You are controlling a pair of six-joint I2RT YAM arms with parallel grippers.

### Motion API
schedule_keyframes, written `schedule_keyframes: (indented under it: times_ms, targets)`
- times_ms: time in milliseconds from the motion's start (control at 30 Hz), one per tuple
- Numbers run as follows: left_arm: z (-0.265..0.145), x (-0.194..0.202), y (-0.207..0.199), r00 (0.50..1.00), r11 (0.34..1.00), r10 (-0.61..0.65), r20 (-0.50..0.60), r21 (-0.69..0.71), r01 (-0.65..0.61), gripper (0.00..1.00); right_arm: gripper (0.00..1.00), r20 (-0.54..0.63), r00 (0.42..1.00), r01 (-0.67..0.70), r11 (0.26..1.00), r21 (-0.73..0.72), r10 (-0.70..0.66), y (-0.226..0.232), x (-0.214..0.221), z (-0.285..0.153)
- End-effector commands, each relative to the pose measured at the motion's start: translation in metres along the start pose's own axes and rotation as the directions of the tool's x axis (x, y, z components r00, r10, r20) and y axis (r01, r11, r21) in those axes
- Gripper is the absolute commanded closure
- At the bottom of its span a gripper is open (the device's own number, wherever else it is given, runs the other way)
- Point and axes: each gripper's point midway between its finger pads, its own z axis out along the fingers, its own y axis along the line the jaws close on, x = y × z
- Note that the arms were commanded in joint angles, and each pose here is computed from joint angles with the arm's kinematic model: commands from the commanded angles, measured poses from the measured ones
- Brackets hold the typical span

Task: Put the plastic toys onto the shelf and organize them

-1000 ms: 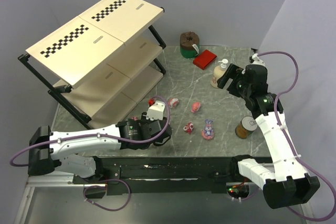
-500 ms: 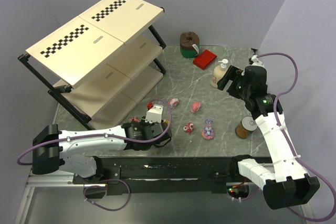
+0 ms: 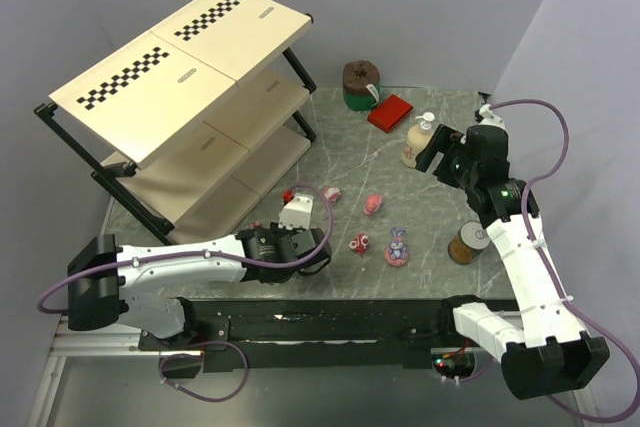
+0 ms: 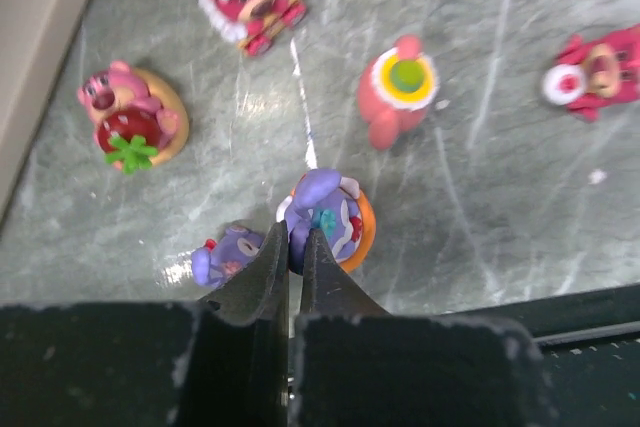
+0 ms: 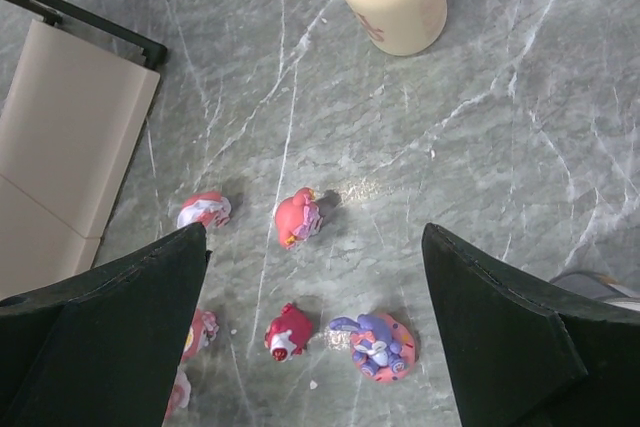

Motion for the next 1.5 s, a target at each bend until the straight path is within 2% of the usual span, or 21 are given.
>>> schedule_keyframes:
  times_ms: [0,33,67,100,167,200,267,300,367,433,467,567,733,867,967,1067,1133,1200,1300,1333,1467]
  targets:
    - [-0.035,-0.067,-0.018,0.991,0.997,-0.024,0.132,0.076,0.014,0.99,0.06,0.049,0.999,0.006,1.000,-0.022,-0.005,0.009,-0.018,-0.007]
    - [-0.043,-0.078,-0.019,0.987,0.996,0.020,0.159,0.088,-0.035,0.99,0.06,0.054,0.999,0.001,1.000,-0.026,0.000,0.010,-0.020,-0.007]
    - [-0.061,-0.105,-0.027,0.978,0.990,-0.013,0.209,0.140,-0.017,0.99,0.06,0.058,0.998,0.002,0.999,-0.032,0.000,0.012,-0.021,-0.006]
    - [-0.070,-0.118,-0.028,0.969,0.986,0.037,0.243,0.147,-0.075,0.99,0.06,0.057,0.998,-0.001,0.999,-0.043,0.003,0.014,-0.022,-0.006]
    - [-0.095,-0.156,-0.034,0.950,0.976,0.023,0.311,0.198,-0.089,0.99,0.06,0.060,0.998,-0.001,0.999,-0.055,0.004,0.017,-0.024,-0.005]
    - [-0.103,-0.170,-0.032,0.936,0.970,0.074,0.345,0.193,-0.148,0.99,0.06,0.064,0.998,-0.002,0.998,-0.062,0.006,0.019,-0.026,-0.005]
    - [-0.125,-0.213,-0.029,0.913,0.966,0.042,0.406,0.216,-0.140,0.99,0.06,0.058,0.998,-0.003,0.998,-0.064,0.007,0.021,-0.026,-0.002]
    - [-0.131,-0.227,-0.025,0.892,0.959,0.097,0.441,0.199,-0.202,0.99,0.06,0.060,0.998,-0.006,0.997,-0.071,0.010,0.023,-0.027,-0.001]
    - [-0.150,-0.270,-0.013,0.855,0.966,0.073,0.513,0.176,-0.188,0.99,0.06,0.050,0.999,-0.004,0.997,-0.072,0.008,0.024,-0.028,0.002]
    - [-0.156,-0.298,-0.005,0.814,0.962,0.135,0.565,0.123,-0.245,0.99,0.06,0.053,0.999,0.005,0.998,-0.068,-0.001,0.025,-0.032,0.005]
    - [-0.170,-0.324,0.009,0.787,0.971,0.111,0.607,0.104,-0.216,0.99,0.06,0.056,0.998,0.007,0.998,-0.066,-0.004,0.026,-0.034,0.005]
    - [-0.189,-0.364,0.030,0.717,0.972,0.166,0.677,0.012,-0.236,0.99,0.06,0.068,0.997,0.033,0.998,-0.057,-0.029,0.027,-0.043,0.006]
    - [-0.216,-0.406,0.067,0.622,0.971,0.229,0.749,-0.133,-0.197,0.99,0.05,0.099,0.994,0.060,0.997,-0.054,-0.054,0.031,-0.056,0.007]
    - [-0.241,-0.418,0.106,0.597,0.970,0.242,0.765,-0.204,-0.132,0.99,0.05,0.136,0.986,0.107,0.989,-0.100,-0.093,0.043,-0.070,0.006]
    - [-0.261,-0.419,0.136,0.572,0.968,0.241,0.784,-0.238,-0.082,0.99,0.05,0.173,0.975,0.173,0.961,-0.217,-0.137,0.071,-0.085,0.003]
    - [-0.275,-0.413,0.157,0.561,0.965,0.246,0.791,-0.255,-0.064,0.99,0.05,0.214,0.958,0.262,0.891,-0.371,-0.192,0.109,-0.095,-0.005]
    - [-0.282,-0.408,0.171,0.568,0.961,0.247,0.785,-0.272,-0.043,0.99,0.05,0.262,0.935,0.341,0.808,-0.481,-0.239,0.145,-0.095,-0.014]
    - [-0.282,-0.403,0.176,0.582,0.964,0.235,0.779,-0.263,-0.037,0.99,0.02,0.370,0.873,0.477,0.719,-0.505,-0.319,0.175,-0.104,-0.025]
    - [-0.288,-0.398,0.169,0.580,0.980,0.194,0.792,-0.189,-0.069,0.99,0.00,0.511,0.773,0.630,0.548,-0.550,-0.375,0.233,-0.106,-0.051]
    - [-0.291,-0.397,0.167,0.575,0.983,0.182,0.797,-0.168,-0.079,0.99,0.00,0.555,0.744,0.667,0.448,-0.595,-0.372,0.255,-0.099,-0.068]
    - [-0.293,-0.385,0.143,0.586,0.982,0.143,0.797,-0.039,-0.187,0.99,0.00,0.727,0.627,0.779,0.198,-0.595,-0.280,0.314,-0.101,-0.127]
